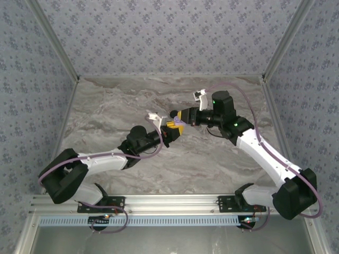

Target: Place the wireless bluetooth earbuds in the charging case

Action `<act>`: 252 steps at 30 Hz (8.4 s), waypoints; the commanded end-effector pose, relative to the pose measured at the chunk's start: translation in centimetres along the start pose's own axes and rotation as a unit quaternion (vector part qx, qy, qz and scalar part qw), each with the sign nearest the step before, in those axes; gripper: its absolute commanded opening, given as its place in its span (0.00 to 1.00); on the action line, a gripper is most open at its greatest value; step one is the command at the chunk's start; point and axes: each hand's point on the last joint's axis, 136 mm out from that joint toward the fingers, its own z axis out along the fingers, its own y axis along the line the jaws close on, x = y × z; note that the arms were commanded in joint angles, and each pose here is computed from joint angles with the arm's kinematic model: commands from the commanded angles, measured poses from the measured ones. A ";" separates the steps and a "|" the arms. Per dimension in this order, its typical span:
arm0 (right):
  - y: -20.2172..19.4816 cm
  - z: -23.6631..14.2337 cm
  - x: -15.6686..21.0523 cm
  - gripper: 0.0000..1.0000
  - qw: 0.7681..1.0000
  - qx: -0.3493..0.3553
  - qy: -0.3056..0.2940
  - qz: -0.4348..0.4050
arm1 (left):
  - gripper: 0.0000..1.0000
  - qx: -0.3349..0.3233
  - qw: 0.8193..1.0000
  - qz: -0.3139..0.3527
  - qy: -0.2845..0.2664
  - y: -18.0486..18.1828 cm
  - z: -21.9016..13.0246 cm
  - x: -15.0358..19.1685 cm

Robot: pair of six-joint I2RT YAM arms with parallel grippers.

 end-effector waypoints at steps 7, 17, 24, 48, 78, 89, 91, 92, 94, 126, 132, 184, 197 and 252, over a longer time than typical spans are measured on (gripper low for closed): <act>1.0 -0.7 -0.6 0.21 1.000 -0.003 -0.008 -0.020 | 0.21 0.026 0.998 0.008 -0.049 -1.9 0.0 -3.2; 0.6 -0.5 0.0 0.21 1.000 0.003 -0.001 -0.019 | 0.21 0.034 0.998 0.015 -0.054 -2.4 -0.4 -3.7; 0.7 -0.4 0.1 0.22 1.000 -0.001 0.003 -0.020 | 0.21 0.032 0.998 0.014 -0.055 -2.4 -0.4 -3.8; 0.5 -0.6 1.3 0.26 0.999 0.017 0.018 -0.028 | 0.21 0.004 0.999 0.017 -0.047 -1.5 -0.5 -3.7; 1.1 -1.7 1.1 0.49 0.997 0.046 0.028 -0.062 | 0.21 0.018 0.998 0.052 -0.008 -2.3 -0.4 -2.9; 2.1 -2.5 0.7 0.48 0.995 0.054 0.027 -0.085 | 0.21 0.008 0.997 0.070 0.012 -2.0 -0.7 -2.3; 2.3 -2.5 0.7 0.46 0.994 0.052 0.027 -0.088 | 0.21 0.010 0.997 0.072 0.015 -2.1 -0.7 -2.2; 2.2 -2.4 0.8 0.45 0.994 0.053 0.029 -0.088 | 0.21 0.012 0.997 0.073 0.015 -2.2 -0.7 -2.2; 2.2 -2.3 0.8 0.39 0.994 0.053 0.030 -0.088 | 0.21 0.016 0.997 0.076 0.017 -2.4 -0.8 -2.2; 2.4 -0.6 2.2 0.29 0.993 0.034 0.068 -0.085 | 0.21 0.039 0.996 0.082 0.022 -3.4 -1.0 -2.3; 2.4 -0.5 2.5 0.32 0.993 0.032 0.076 -0.087 | 0.21 0.047 0.995 0.081 0.026 -3.7 -0.9 -2.3; -1.2 -1.2 3.2 0.13 0.996 0.003 0.084 0.001 | 0.20 0.124 0.989 0.070 0.028 -6.0 -1.2 -1.7; -0.6 -2.4 2.8 0.13 0.998 0.007 0.057 -0.025 | 0.20 0.088 0.994 0.037 0.043 -3.8 -0.6 -0.8; -9.5 -5.8 5.6 0.22 0.969 0.240 0.048 0.033 | 0.23 -0.225 0.870 -0.276 0.340 14.9 3.1 12.8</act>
